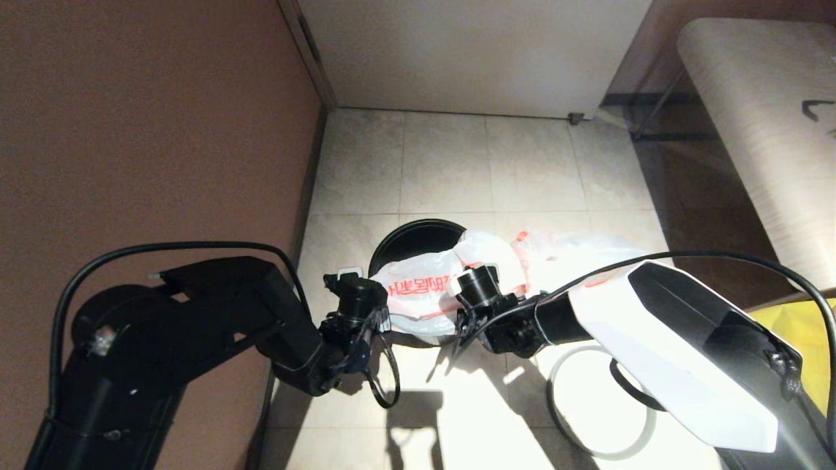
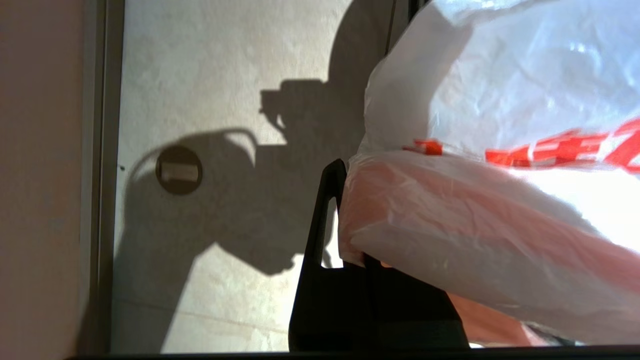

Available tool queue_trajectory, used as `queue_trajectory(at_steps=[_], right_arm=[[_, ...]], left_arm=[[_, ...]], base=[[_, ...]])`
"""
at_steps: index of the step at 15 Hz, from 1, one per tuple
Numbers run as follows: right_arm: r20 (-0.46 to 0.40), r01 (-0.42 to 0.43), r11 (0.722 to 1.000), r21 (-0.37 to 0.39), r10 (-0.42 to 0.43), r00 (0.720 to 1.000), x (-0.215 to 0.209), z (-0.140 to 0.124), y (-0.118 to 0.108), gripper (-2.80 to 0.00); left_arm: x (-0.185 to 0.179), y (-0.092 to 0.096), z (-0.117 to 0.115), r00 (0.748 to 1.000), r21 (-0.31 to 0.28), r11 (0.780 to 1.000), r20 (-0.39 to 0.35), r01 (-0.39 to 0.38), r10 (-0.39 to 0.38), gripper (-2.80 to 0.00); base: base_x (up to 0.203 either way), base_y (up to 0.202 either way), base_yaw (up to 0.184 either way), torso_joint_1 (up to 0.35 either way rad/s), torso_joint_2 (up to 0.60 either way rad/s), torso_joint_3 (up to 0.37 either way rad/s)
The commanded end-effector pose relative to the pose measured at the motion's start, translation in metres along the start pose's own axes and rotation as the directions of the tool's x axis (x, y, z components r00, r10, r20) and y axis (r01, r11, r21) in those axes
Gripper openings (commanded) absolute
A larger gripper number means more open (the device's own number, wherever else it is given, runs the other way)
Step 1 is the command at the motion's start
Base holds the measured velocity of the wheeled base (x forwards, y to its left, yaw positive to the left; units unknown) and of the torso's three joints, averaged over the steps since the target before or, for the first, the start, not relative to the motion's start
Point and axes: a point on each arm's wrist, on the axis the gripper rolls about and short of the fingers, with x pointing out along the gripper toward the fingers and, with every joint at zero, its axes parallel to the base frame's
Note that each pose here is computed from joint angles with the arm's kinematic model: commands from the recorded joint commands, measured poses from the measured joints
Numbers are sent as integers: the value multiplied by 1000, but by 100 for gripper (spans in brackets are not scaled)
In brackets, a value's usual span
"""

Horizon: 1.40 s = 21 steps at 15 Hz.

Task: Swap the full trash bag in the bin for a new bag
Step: Put the new garbage bag on the trash can

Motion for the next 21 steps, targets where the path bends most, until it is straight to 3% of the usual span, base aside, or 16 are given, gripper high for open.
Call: queue_trajectory(at_steps=[1,6,7,8,11,16,18,21], right_arm=[[-9,12,1000,7,-12,1000,1,-5,-1,-280],[-12,12,1000,15,-12,1000,0,-7,0,-280],[-12,11,1000,12,-11,1000,-1,-8,2,0],[-13,7,1000,18,-7,1000,-5,-8,3,0],[-22,-8,1000,6,8,1000,-19,-10,8,0],[-39,2,1000,-6,-2,999,-14,-17,7,0],[-44,5,1000,-10,-5,999,-11,-20,8,0],[-48,6,1000,-11,-7,999,-8,-23,8,0]], left_arm=[[0,-1,-8,1000,10,1000,-15,-3,3,-280],[0,-2,-12,1000,15,1000,-19,2,-1,-280],[-2,-2,-14,1000,22,1000,-24,3,-3,-280],[-6,-2,-13,1000,25,1000,-25,8,-7,0],[-27,4,0,1000,19,999,-14,26,-25,0],[-91,38,16,994,1,996,-51,93,-92,0],[-103,45,13,983,-73,988,-119,135,-144,0],[-104,37,8,947,-152,969,-228,196,-227,0]], base=[[0,0,0,0,0,0],[0,0,0,0,0,0],[0,0,0,0,0,0],[0,0,0,0,0,0],[0,0,0,0,0,0],[0,0,0,0,0,0],[0,0,0,0,0,0],[0,0,0,0,0,0]])
